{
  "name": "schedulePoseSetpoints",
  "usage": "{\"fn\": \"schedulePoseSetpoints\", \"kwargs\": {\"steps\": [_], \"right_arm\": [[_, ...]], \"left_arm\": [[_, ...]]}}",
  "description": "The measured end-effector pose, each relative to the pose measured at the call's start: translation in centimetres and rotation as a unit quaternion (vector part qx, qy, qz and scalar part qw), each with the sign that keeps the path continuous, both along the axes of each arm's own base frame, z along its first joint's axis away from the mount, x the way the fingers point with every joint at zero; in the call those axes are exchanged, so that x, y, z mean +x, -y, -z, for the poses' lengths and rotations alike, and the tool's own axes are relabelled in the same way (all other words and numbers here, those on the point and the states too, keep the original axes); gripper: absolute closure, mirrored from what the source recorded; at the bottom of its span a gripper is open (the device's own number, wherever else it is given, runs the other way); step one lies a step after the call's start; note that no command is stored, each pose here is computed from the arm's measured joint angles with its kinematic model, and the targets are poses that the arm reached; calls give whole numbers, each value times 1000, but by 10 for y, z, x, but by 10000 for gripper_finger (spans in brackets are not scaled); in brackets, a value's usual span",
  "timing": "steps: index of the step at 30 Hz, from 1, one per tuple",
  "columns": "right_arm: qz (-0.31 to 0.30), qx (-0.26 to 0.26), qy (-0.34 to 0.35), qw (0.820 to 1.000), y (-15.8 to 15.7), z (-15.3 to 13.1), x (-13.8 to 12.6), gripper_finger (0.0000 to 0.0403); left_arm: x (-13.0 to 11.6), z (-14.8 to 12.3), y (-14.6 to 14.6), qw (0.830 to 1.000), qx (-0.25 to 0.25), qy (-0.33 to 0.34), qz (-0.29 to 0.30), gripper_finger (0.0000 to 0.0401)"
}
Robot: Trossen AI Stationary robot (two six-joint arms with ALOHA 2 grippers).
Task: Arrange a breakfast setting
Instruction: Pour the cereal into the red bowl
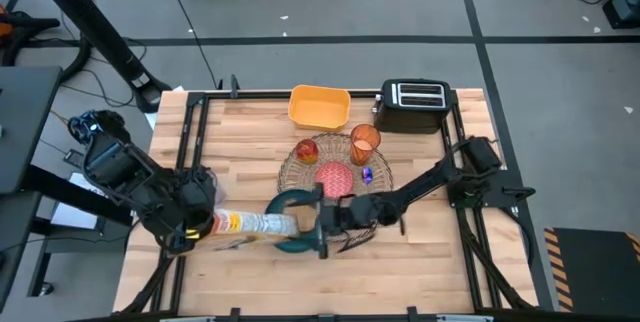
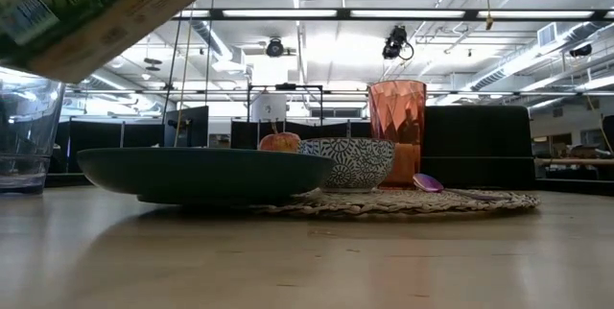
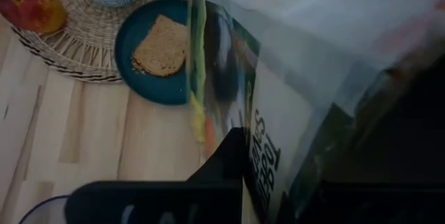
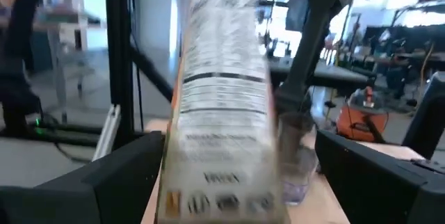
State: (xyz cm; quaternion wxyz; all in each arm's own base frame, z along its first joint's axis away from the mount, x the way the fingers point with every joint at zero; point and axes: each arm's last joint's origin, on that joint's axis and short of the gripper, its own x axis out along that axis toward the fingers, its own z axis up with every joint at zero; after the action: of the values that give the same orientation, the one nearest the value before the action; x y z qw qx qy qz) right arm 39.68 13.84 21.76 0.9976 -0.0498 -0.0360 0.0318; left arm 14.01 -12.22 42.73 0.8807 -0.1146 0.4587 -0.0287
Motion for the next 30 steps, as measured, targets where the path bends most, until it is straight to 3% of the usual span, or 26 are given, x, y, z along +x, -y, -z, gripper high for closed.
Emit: {"fn": "schedulePoseSetpoints", "kwargs": {"steps": [3,11,15,22,30], "right_arm": [[-7,12,36,999,-2,-2,-23,19],[-4,29,21,999,-3,25,-58,18],[-10,52,39,998,-2,30,-55,18],[-52,39,76,995,-7,20,-44,18],[-35,51,121,991,-1,10,-44,18]], "left_arm": [[-3,-3,-3,1000,-6,12,0,399],[-2,-16,-8,996,-13,83,24,399],[1,-18,-11,994,-10,101,28,399],[8,-22,-16,992,-7,122,28,399],[13,-27,-14,986,-11,156,53,399]]}}
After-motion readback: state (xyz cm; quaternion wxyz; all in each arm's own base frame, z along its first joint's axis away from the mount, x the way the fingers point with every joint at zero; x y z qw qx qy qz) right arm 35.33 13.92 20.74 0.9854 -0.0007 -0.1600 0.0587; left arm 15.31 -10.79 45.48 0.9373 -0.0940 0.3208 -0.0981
